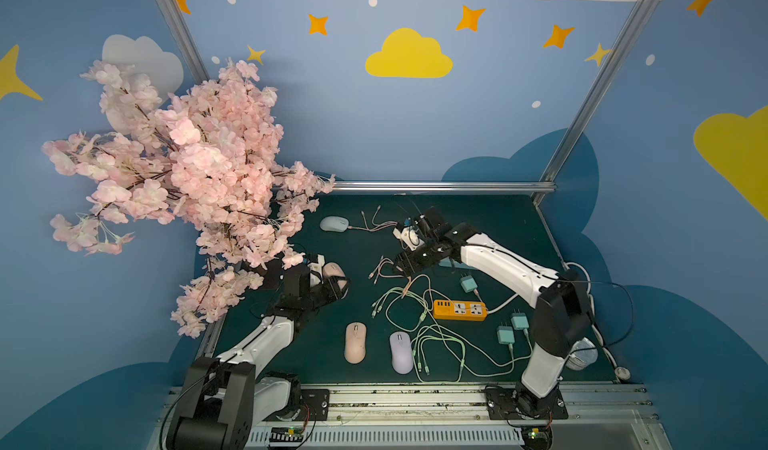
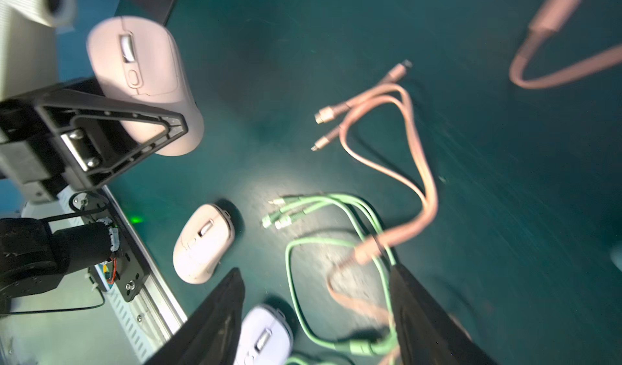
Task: Unplug the wireless mouse
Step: Place the power cord at the center of the board, then place the mouse at the center of the board.
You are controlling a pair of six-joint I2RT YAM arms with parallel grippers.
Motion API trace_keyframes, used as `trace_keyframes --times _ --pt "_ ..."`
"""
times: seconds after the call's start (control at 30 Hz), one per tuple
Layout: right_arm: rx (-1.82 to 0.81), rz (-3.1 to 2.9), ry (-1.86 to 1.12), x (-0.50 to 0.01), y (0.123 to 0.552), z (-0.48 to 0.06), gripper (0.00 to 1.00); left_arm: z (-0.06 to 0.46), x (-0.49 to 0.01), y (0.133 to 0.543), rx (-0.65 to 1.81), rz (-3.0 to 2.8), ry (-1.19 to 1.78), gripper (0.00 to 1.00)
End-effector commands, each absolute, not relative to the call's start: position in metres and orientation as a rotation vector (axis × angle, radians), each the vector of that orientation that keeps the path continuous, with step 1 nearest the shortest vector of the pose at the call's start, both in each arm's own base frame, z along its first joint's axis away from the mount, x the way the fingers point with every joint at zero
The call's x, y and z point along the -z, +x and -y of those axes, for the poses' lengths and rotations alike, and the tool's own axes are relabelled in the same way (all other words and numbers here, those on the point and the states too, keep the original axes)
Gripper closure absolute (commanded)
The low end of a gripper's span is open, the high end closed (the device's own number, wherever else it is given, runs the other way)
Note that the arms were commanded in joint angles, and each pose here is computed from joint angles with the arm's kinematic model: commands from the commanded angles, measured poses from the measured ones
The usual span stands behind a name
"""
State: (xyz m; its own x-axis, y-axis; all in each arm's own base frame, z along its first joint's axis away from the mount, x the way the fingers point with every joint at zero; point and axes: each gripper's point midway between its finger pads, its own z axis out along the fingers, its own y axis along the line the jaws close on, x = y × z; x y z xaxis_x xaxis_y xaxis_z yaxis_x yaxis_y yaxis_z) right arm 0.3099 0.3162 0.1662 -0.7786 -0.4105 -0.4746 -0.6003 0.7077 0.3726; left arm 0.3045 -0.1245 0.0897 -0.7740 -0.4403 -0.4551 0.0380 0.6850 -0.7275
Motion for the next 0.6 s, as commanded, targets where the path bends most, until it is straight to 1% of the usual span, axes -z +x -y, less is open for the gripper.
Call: trace_keyframes --times 0.0,0.1,0.2,0.27,0.37,0.4,0.47,0.5,0.53,0.57 --pt "-0.707 -2.442 -0.584 -0.211 0.335 -0.270 0.30 0.140 -0.082 0.298 1.194 -2.305 -0.358 0.72" --pt "-0.622 -2.459 -0.474 -0.212 0.339 -0.231 0.29 0.145 -0.067 0.301 1.264 -2.334 -0.389 0.68" --pt "-0.430 -2.507 -0.309 -0.203 0.348 -0.179 0.26 0.147 -0.052 0.303 1.288 -2.355 -0.422 0.66" --pt "-0.317 -2.537 -0.184 -0.191 0.354 -0.144 0.19 0.146 -0.044 0.303 1.282 -2.369 -0.444 0.64" --pt "-0.297 -2.595 -0.035 -0.170 0.358 -0.112 0.17 0.139 -0.034 0.302 1.254 -2.381 -0.509 0.59" --pt "-0.299 -2.609 -0.017 -0.163 0.359 -0.108 0.17 0.136 -0.031 0.301 1.243 -2.387 -0.531 0.55" --pt "-0.299 -2.627 -0.006 -0.153 0.361 -0.106 0.17 0.132 -0.027 0.300 1.220 -2.403 -0.570 0.38" --pt "-0.306 -2.636 -0.004 -0.149 0.361 -0.106 0.17 0.128 -0.023 0.298 1.193 -2.414 -0.608 0.23" --pt "-0.310 -2.641 -0.008 -0.148 0.362 -0.107 0.17 0.121 -0.017 0.294 1.145 -2.428 -0.668 0.02" --pt "-0.310 -2.642 -0.008 -0.147 0.362 -0.107 0.17 0.113 -0.014 0.291 1.094 -2.431 -0.718 0.00"
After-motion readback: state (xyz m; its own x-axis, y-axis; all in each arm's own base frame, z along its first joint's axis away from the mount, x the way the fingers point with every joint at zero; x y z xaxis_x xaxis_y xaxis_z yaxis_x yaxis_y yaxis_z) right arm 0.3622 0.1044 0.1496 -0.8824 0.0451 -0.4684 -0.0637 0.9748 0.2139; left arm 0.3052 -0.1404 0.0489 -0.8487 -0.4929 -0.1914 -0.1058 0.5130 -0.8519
